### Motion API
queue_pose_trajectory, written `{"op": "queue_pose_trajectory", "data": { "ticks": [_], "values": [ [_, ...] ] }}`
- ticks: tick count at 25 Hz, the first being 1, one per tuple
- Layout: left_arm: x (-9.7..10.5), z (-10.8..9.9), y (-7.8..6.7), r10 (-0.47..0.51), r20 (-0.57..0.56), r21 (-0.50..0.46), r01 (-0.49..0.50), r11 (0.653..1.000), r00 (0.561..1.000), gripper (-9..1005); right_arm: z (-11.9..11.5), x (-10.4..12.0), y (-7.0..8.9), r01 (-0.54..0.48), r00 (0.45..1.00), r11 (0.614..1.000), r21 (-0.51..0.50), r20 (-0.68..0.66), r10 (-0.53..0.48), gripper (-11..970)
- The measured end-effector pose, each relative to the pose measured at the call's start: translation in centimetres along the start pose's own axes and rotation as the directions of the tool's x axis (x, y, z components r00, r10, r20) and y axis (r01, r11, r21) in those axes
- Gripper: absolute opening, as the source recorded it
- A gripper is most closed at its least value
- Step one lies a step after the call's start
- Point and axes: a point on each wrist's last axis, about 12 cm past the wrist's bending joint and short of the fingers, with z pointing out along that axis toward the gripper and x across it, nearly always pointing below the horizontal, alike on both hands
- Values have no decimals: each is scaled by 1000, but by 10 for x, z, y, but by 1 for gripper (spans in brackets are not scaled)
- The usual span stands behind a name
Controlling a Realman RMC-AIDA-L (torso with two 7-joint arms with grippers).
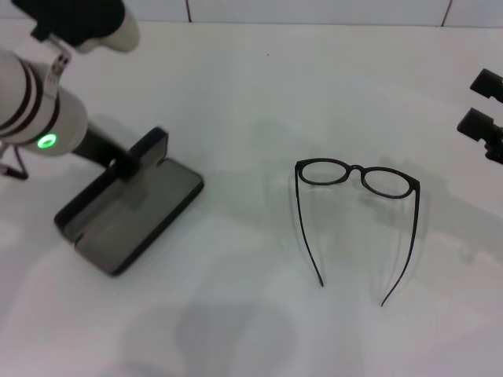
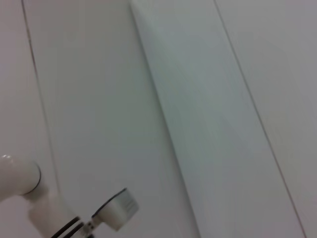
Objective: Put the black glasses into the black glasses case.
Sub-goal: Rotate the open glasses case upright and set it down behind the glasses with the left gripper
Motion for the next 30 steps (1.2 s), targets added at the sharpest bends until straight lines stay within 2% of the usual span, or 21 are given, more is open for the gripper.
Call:
{"op": "queue_pose_trajectory", "data": {
  "ticks": [4,8,9,13,18,22,25,30],
  "values": [
    [-20,-9,-11,145,115,-41,-141,989,983,213,-2,-2,7,33,999,998,-62,13,-33,771],
    [-38,-10,-24,334,201,-101,-320,942,921,201,-7,-4,22,86,996,979,-183,33,-81,770],
    [-43,-8,-28,401,221,-124,-383,916,889,199,-7,-4,24,94,995,975,-203,35,-88,769],
    [-55,-1,-42,551,256,-181,-520,835,795,203,-12,-2,37,89,996,945,-314,18,-87,767],
    [-69,12,-69,713,273,-232,-675,700,646,218,-20,3,42,60,998,951,-303,0,-62,765],
    [-82,25,-86,769,286,-248,-731,636,572,230,-23,5,44,56,998,956,-288,6,-56,763],
    [-90,38,-97,789,285,-227,-762,607,544,239,-23,6,45,47,999,958,-284,9,-46,762],
    [-91,45,-108,804,289,-205,-787,581,519,254,-23,8,45,41,999,960,-276,13,-39,759]
  ]
}}
